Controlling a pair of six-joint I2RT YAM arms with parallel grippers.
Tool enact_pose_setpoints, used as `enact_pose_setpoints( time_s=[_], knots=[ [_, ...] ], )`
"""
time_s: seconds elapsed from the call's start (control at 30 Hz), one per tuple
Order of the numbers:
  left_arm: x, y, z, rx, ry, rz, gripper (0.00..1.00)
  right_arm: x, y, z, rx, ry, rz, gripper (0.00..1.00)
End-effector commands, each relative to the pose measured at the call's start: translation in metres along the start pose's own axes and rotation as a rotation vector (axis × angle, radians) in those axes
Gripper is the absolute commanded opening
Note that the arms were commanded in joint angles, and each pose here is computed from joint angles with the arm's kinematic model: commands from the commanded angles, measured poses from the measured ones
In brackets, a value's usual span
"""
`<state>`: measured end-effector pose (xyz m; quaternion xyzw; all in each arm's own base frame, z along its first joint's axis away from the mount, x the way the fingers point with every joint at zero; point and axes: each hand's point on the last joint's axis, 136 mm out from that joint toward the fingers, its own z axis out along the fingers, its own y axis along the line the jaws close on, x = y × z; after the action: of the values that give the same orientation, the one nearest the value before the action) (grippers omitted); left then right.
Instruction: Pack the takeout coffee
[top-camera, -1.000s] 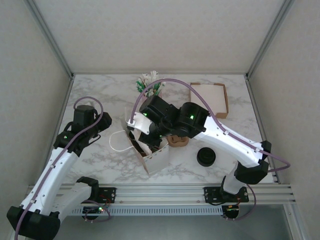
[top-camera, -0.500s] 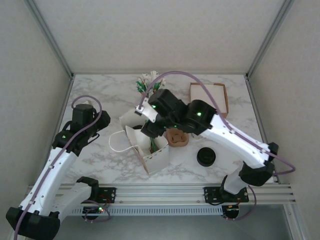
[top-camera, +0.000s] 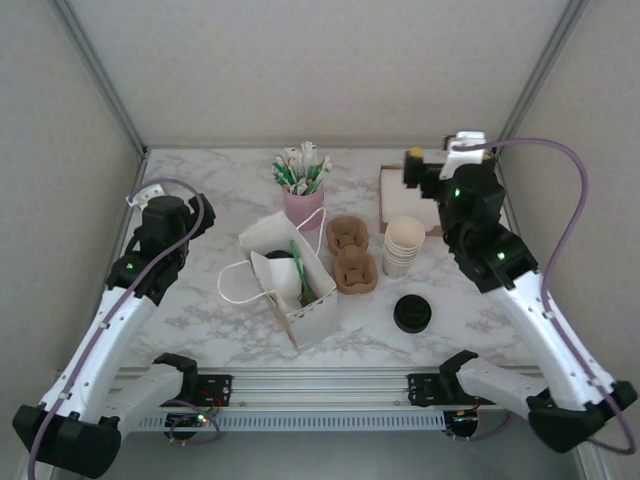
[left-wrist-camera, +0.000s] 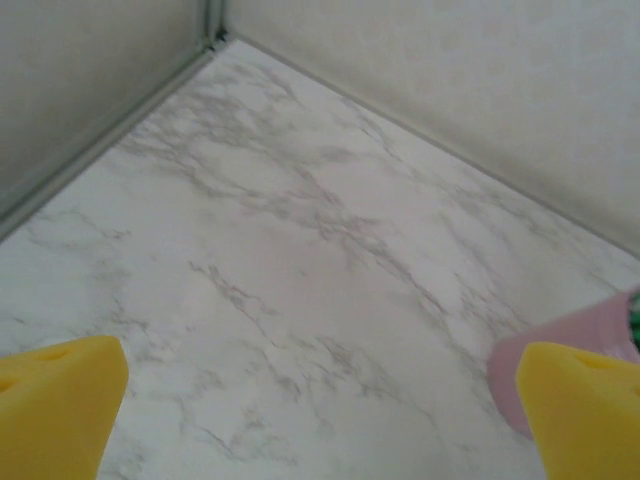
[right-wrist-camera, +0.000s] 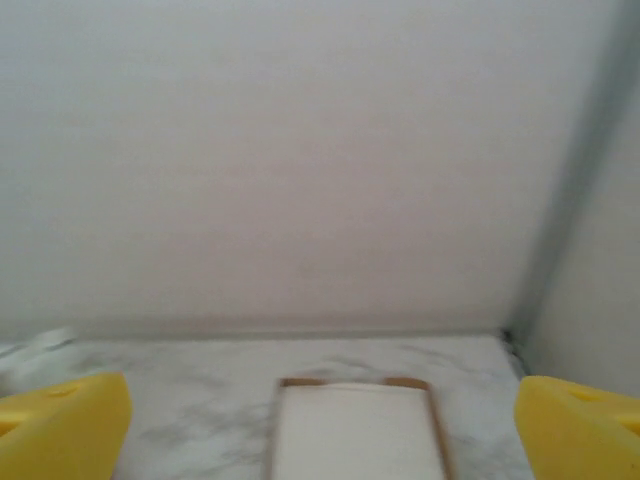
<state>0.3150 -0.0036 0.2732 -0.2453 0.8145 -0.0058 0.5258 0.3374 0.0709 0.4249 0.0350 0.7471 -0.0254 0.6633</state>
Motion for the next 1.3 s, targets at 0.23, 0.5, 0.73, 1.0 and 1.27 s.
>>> enact_pose_setpoints(
  time_s=[0.23, 0.5, 0.73, 1.0, 1.27],
  knots=[
    [-0.016, 0.072, 0.028, -0.390, -0.285, 0.027, 1.00, 0.134, -0.110, 0.069, 0.430, 0.175, 0.109, 0.99],
    [0.029, 0.081, 0.081, -0.407, -0.140, 0.188, 1.00, 0.236, -0.110, 0.082, 0.289, 0.185, 0.068, 0.99],
    [0.077, 0.082, 0.098, -0.299, -0.074, 0.259, 1.00, 0.272, -0.091, 0.092, 0.176, 0.233, 0.031, 0.99],
    [0.099, 0.074, 0.113, -0.192, -0.077, 0.267, 1.00, 0.296, -0.078, 0.095, 0.096, 0.246, 0.013, 0.99],
    [0.094, 0.048, 0.124, -0.044, -0.147, 0.307, 1.00, 0.315, -0.077, 0.104, 0.090, 0.271, 0.013, 0.99]
  ],
)
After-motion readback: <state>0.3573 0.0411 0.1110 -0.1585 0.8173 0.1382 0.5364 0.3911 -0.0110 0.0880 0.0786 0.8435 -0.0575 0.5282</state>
